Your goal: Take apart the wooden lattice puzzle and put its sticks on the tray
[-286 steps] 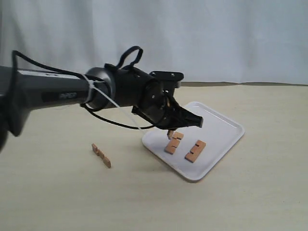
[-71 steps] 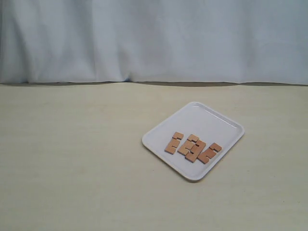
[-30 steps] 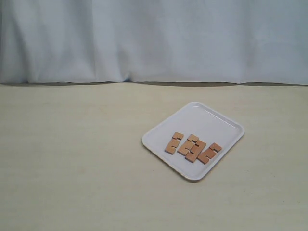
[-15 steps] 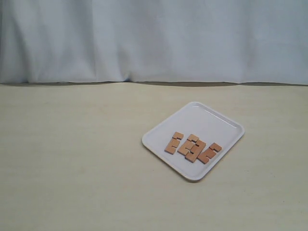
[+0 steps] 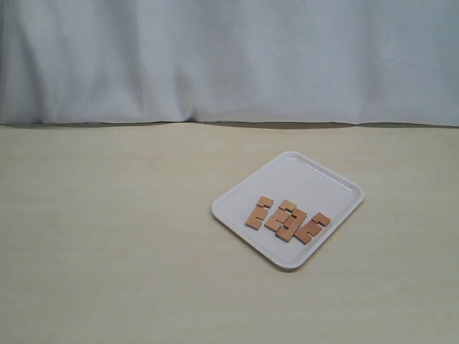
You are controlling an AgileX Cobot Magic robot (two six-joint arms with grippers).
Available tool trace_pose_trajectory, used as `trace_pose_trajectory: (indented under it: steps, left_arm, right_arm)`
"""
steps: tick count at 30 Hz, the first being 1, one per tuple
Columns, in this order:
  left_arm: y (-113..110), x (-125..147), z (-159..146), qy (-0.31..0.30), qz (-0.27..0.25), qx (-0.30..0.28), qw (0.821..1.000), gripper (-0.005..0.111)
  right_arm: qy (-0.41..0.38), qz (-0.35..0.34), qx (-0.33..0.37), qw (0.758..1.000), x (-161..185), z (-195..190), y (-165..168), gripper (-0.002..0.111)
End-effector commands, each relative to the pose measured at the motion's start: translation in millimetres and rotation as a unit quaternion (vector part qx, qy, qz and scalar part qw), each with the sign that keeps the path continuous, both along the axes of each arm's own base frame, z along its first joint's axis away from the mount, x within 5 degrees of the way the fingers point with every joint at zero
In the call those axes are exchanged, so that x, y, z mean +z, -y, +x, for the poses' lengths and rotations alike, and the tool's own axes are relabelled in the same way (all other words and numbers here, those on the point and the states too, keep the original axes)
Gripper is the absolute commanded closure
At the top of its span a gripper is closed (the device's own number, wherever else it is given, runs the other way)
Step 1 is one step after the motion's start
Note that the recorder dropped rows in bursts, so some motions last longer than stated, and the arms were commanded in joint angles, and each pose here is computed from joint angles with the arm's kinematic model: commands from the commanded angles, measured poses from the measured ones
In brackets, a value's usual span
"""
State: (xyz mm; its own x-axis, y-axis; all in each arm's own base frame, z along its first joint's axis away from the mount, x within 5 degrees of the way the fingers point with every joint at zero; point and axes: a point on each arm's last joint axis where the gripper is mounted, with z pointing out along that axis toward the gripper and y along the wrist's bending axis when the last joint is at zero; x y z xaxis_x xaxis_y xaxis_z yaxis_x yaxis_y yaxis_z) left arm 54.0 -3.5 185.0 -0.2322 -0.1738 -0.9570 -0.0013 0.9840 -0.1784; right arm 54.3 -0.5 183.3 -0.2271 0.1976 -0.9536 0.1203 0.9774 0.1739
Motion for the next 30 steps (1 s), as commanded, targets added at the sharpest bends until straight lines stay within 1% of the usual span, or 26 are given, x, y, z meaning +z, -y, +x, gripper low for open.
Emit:
trace_pose_trajectory:
  steps: [1, 30]
  left_arm:
    - [0.2, -0.6, -0.1, 0.000, 0.000, -0.003, 1.000, 0.107]
    - [0.4, 0.1, 0.0, 0.003, -0.005, -0.003, 1.000, 0.107]
  right_arm:
    - [0.004, 0.000, -0.001, 1.000, 0.4, -0.2, 0.1, 0.104]
    - [0.004, 0.000, -0.001, 1.000, 0.4, -0.2, 0.1, 0.104]
